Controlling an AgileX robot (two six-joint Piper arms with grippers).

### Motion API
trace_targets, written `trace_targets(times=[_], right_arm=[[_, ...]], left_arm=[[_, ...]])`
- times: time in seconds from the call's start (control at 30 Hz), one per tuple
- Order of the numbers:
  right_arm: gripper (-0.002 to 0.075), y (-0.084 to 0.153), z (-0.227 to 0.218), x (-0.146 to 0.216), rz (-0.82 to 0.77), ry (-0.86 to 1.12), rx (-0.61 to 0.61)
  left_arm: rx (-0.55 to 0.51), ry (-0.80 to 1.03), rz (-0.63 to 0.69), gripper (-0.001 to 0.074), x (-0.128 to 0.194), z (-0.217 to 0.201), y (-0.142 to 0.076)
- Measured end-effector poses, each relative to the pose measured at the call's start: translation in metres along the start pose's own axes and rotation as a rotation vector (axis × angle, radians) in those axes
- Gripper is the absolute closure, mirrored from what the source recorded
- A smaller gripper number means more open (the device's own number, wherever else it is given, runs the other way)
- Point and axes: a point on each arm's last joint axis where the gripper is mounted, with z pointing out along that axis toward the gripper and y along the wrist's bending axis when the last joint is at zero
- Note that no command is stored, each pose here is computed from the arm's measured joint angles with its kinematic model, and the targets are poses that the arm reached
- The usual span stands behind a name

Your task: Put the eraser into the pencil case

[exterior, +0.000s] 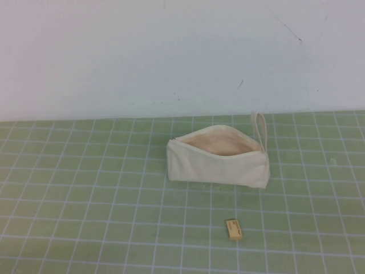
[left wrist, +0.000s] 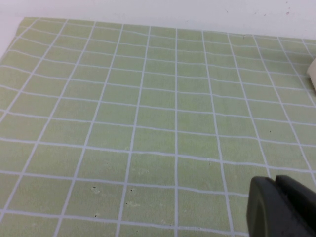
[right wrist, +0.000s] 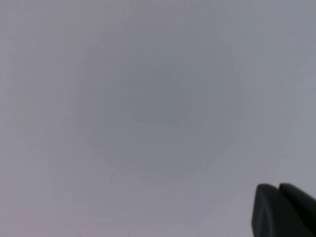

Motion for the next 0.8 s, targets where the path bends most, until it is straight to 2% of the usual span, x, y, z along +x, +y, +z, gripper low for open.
trace_targets(times=[0.1, 0.17, 0.3, 0.5, 0.57, 0.8], right_arm=[[0.0727, 0.001, 0.012, -0.034, -0.069, 0.049, -0.012], [0.0727, 0.002, 0.023, -0.048, -0.095, 0.155, -0.028], [0.0727, 0.005, 0.049, -0.046, -0.100, 0.517, -0.074], [0.0727, 0.012, 0.081, 0.012, -0.057, 1.097, -0.177], [0.0727, 0.015, 0.089, 0.033, -0.050, 1.234, -0.228], [0.0727, 0.021, 0.116, 0.104, -0.018, 1.484, -0.296]], left_arm=[[0.000, 0.000, 0.000, 0.0736, 0.000, 0.000, 0.000], [0.000, 0.000, 0.000, 0.0736, 0.000, 0.000, 0.000], [0.000, 0.000, 0.000, 0.0736, 0.000, 0.000, 0.000], [0.000, 0.000, 0.000, 0.0736, 0.000, 0.000, 0.000], [0.000, 0.000, 0.000, 0.0736, 0.000, 0.000, 0.000], [0.000, 0.000, 0.000, 0.0736, 0.000, 0.000, 0.000]])
